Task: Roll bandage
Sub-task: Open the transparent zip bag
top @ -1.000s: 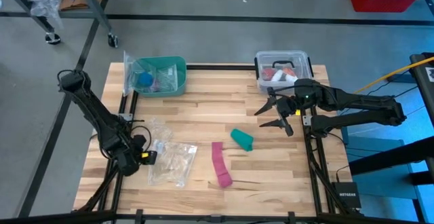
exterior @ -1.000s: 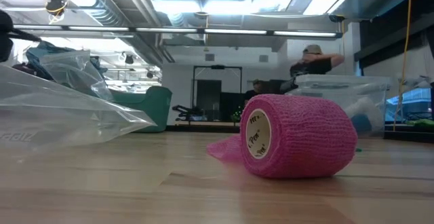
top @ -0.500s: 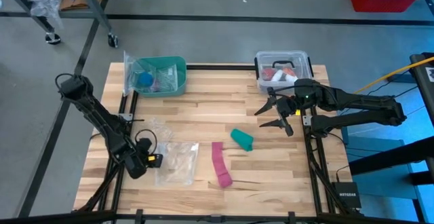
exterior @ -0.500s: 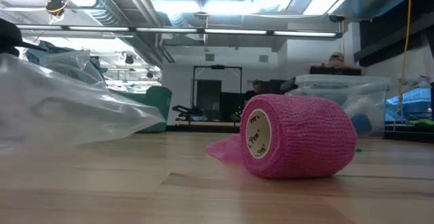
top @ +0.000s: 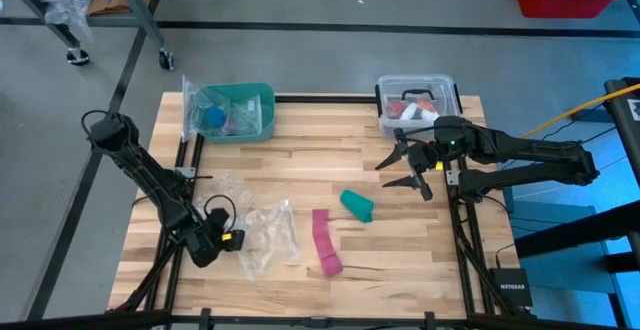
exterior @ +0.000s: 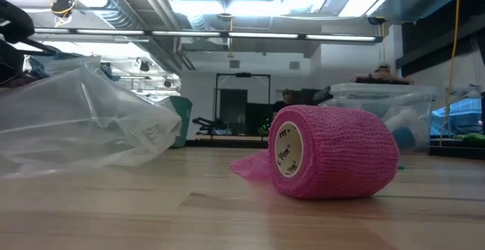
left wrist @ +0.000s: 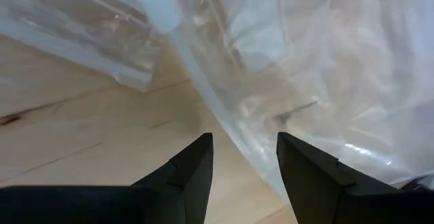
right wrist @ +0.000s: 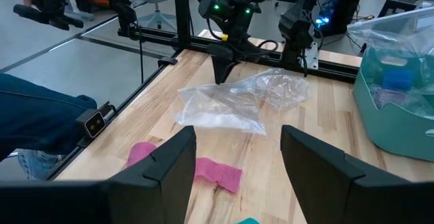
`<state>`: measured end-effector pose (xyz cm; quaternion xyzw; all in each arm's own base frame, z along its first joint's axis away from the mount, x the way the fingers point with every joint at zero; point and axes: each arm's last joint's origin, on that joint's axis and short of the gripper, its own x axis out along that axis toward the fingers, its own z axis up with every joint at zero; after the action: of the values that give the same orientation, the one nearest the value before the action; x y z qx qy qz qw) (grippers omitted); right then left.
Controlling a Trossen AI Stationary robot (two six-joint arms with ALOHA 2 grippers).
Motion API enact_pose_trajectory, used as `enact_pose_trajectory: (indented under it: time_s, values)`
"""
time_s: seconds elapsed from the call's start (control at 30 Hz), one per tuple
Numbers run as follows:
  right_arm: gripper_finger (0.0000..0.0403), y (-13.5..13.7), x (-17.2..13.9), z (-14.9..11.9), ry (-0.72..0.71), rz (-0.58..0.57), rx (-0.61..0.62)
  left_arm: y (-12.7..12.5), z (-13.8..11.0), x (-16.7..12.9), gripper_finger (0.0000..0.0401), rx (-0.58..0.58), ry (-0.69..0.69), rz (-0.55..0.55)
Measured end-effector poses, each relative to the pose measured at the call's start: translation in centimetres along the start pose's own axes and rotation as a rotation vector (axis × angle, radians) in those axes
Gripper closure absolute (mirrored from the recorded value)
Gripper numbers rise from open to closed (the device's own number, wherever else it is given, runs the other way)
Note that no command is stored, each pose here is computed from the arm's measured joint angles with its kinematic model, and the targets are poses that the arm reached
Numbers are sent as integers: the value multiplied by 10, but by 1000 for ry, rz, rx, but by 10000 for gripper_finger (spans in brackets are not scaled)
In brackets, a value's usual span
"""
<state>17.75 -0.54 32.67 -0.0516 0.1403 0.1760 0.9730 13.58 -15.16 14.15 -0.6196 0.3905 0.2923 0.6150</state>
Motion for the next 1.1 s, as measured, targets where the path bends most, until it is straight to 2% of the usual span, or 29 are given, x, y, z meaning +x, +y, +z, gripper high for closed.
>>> enact_pose_trajectory:
  time_s: [0.23,0.6,0.73,0.93,1.1]
  values:
    - [186,0,0,0,0,0,0,-2,2,0,246,-19,-44,-39]
    - [186,0,0,0,1,0,0,-6,11,16,251,-13,-116,-2]
    - [186,0,0,0,0,0,0,-8,10,23,286,-1,-117,-18]
    - [186,0,0,0,0,0,0,-10,8,24,383,14,-103,-39]
    - [186,0,0,0,-1,0,0,-14,8,23,396,37,-150,-87]
